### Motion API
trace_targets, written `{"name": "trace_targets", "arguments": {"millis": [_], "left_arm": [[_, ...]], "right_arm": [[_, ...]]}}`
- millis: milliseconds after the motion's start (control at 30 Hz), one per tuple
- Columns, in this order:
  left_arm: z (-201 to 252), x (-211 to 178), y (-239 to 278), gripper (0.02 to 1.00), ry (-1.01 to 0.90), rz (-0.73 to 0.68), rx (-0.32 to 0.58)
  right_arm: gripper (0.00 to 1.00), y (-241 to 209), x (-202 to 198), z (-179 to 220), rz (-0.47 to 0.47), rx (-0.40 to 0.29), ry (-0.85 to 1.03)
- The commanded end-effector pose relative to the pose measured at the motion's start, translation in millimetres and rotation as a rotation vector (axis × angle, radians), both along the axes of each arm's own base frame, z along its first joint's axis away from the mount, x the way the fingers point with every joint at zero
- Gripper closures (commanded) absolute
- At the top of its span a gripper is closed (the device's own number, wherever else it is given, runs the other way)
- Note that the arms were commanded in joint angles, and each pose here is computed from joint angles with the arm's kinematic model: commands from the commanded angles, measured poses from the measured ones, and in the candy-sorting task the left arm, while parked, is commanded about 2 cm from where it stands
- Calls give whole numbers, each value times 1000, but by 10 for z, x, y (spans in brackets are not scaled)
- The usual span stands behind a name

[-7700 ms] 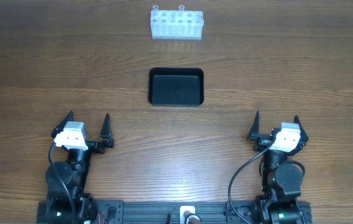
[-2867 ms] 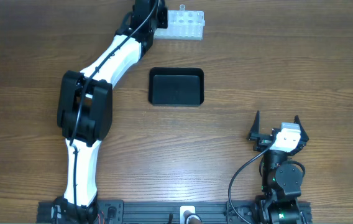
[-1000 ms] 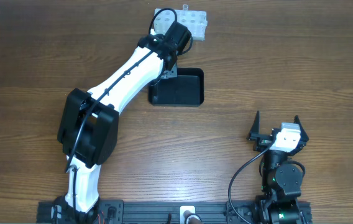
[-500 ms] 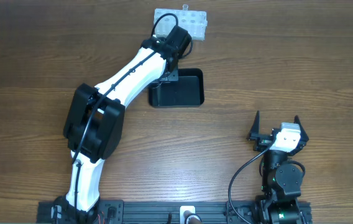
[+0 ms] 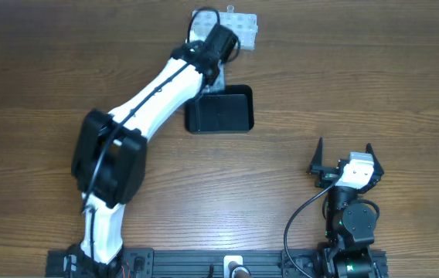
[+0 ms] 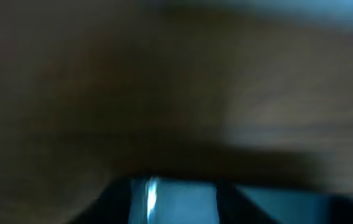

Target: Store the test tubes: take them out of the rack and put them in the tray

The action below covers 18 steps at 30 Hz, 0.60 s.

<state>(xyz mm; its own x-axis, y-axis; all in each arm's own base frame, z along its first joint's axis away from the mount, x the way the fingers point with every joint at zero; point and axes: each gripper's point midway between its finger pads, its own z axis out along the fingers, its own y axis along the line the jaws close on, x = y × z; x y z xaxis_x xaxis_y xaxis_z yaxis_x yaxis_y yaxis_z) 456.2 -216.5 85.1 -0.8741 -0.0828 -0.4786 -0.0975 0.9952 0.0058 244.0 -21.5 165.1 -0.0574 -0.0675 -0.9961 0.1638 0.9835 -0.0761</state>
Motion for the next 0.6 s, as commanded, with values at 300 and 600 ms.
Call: {"name": "trace_targets", "arguments": {"millis": [300, 600], "left_arm": [[1056, 825, -247, 360, -497, -146, -36], [559, 1024, -224, 332, -467, -137, -15]], "right_arm": [[9, -38, -7, -11, -19, -5, -1], [9, -38, -7, -13, -19, -5, -1]]}}
